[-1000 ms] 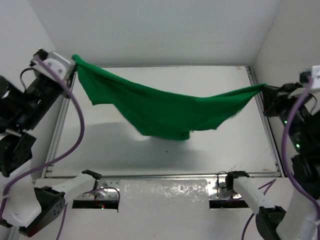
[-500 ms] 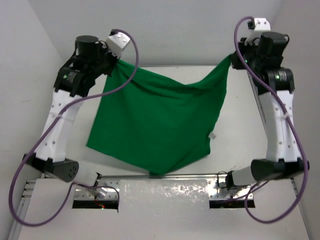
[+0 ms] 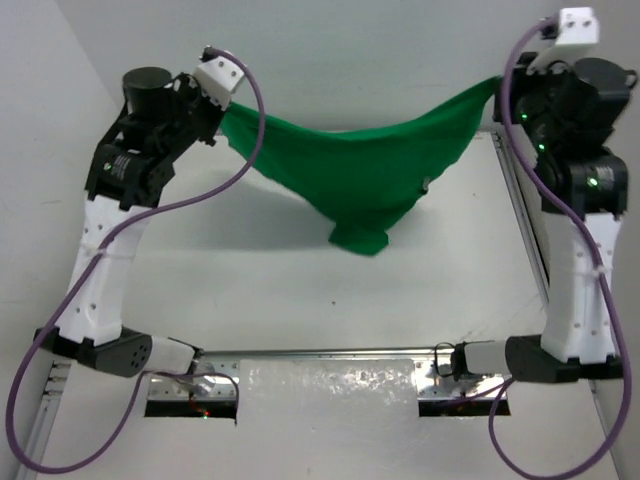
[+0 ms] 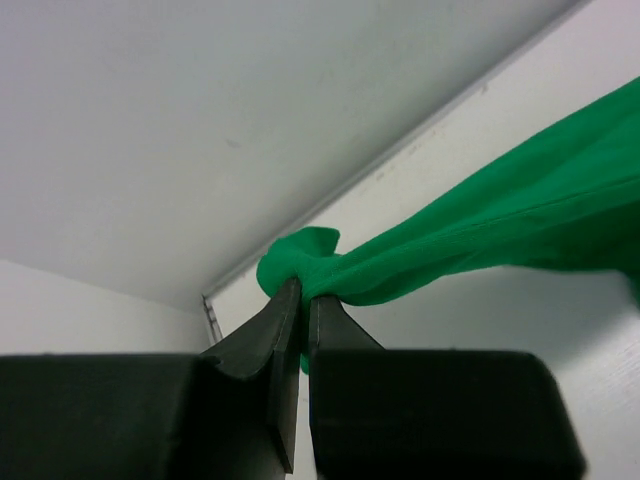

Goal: Fold and stack the t-shirts
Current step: Flatten out the tshirt

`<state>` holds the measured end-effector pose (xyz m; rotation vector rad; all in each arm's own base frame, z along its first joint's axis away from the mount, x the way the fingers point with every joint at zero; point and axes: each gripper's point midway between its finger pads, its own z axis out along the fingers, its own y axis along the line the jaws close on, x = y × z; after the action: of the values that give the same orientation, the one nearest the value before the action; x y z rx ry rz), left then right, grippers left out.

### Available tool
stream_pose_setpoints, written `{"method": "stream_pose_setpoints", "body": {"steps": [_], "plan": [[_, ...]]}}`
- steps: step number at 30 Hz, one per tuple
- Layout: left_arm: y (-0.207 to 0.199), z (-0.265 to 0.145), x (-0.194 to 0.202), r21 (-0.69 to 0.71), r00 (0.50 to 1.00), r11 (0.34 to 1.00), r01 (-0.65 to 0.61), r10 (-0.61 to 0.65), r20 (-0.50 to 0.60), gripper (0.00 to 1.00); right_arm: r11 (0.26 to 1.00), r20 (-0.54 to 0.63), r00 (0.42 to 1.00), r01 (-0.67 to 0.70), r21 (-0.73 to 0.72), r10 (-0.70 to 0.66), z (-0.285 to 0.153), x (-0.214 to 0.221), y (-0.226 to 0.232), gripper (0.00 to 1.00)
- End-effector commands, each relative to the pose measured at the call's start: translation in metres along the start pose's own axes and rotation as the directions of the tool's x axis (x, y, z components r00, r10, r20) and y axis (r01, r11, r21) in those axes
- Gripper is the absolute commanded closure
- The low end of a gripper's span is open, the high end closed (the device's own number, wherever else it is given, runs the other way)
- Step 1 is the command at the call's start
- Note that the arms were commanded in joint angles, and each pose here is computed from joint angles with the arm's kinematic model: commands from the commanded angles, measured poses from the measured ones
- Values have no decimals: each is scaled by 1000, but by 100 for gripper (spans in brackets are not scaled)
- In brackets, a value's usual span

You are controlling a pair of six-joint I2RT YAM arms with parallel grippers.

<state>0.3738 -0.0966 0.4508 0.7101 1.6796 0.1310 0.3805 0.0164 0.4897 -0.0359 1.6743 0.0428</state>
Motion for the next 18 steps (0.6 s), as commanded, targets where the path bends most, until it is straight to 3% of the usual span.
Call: {"method": "stream_pose_setpoints", "body": {"steps": [1,7,13,18], "plan": [[17,-57,-60,-36,976,999,-17,24,218,100,999,235,971,23,36,-30,-72,-78,-5,100],[20,-135,-90,-59,926,998,-26,47,375,100,994,394,916,41,100,-78,-158,-130,-14,100],[22,-180,-108,-67,887,998,-5,36,461,100,992,528,845,22,122,-84,-220,-159,-16,100],[20,-191,-106,-60,887,998,10,19,462,100,993,530,844,27,113,-84,-225,-157,-14,100]]}}
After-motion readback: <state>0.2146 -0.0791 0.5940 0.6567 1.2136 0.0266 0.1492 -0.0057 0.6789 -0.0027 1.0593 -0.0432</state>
